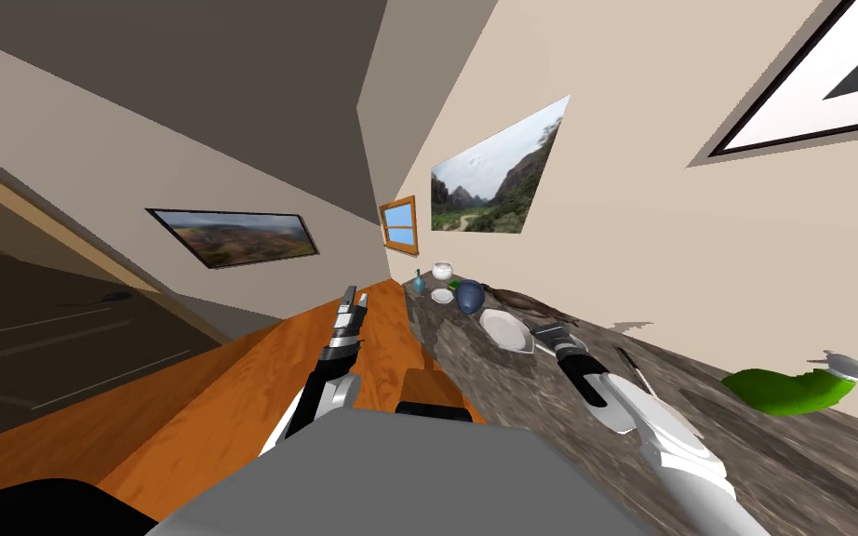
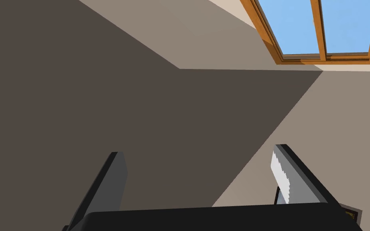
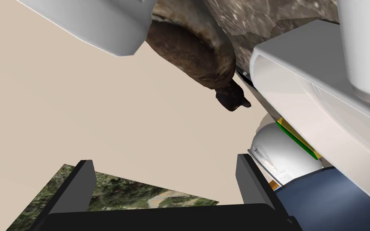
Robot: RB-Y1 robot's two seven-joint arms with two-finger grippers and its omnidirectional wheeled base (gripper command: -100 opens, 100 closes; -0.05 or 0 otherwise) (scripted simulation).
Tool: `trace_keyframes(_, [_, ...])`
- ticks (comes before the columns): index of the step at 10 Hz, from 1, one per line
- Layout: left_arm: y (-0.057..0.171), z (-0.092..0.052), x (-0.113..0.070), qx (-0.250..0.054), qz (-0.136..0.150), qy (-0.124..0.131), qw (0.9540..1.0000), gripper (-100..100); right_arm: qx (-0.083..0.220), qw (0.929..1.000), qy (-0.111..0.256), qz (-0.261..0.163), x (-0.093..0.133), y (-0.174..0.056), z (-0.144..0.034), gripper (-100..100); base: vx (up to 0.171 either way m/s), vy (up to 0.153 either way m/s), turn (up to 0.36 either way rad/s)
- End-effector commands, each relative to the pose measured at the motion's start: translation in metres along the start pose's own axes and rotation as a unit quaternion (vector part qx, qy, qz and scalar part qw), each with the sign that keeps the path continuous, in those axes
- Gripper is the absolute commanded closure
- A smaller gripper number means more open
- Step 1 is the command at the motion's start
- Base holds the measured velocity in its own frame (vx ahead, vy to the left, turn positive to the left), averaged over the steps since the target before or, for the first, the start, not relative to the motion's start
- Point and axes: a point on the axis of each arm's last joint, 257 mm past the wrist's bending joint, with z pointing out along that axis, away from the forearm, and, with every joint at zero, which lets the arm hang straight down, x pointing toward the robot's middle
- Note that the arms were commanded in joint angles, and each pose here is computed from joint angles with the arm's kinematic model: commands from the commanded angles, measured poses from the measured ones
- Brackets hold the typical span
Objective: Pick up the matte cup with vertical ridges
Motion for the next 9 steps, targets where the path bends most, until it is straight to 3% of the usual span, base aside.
trace_keyframes(1, [0.000,0.000,0.000,0.000,0.000,0.000,1.0000,0,-0.015,0.9997,-0.012,-0.012,-0.008,-0.003,0.002,-100,-0.082,-0.030,0.152])
trace_keyframes(9, [0.000,0.000,0.000,0.000,0.000,0.000,1.0000,0,-0.102,0.9916,-0.047,-0.064,-0.028,-0.014,-0.001,-100,-0.079,-0.024,0.147])
